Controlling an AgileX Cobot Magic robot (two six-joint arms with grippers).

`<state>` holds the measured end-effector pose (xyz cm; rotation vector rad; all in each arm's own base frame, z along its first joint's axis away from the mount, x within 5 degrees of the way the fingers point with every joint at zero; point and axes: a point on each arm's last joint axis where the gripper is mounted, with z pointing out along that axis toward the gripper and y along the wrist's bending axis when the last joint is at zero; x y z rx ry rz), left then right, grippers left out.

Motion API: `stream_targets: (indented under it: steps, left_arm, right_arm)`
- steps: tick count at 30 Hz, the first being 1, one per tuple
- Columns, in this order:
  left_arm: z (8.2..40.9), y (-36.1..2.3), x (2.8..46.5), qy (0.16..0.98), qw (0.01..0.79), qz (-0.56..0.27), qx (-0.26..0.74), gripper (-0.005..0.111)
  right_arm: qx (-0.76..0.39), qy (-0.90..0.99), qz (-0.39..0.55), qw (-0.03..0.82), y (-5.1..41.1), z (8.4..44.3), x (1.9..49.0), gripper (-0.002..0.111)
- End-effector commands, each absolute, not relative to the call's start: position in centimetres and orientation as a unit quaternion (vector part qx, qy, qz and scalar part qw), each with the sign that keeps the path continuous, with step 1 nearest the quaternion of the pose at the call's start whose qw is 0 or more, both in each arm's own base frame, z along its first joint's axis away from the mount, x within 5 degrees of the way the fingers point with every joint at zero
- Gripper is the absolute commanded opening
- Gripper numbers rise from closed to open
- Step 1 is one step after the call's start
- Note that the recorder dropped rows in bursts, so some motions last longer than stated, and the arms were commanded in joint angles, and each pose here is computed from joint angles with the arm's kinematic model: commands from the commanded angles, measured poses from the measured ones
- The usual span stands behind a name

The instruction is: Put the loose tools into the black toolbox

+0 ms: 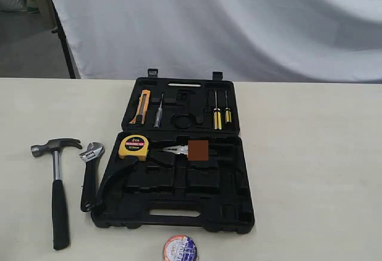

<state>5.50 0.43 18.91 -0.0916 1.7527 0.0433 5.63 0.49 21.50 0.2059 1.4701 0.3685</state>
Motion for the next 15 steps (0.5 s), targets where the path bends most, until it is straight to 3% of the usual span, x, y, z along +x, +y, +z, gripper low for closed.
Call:
stream_targets:
  steps: [1, 15]
  left_arm:
    - [18.88, 0.38, 5.48, 0.767, 0.640, 0.014, -0.040, 0.001]
    - [18.88, 0.38, 5.48, 0.767, 0.640, 0.014, -0.040, 0.001]
  right_arm:
    - [0.127, 0.607, 0.209, 0.757, 0.27, 22.64, 5.40, 0.000]
    - [0.107, 0.644, 0.192, 0.733, 0.49, 23.06, 5.40, 0.000]
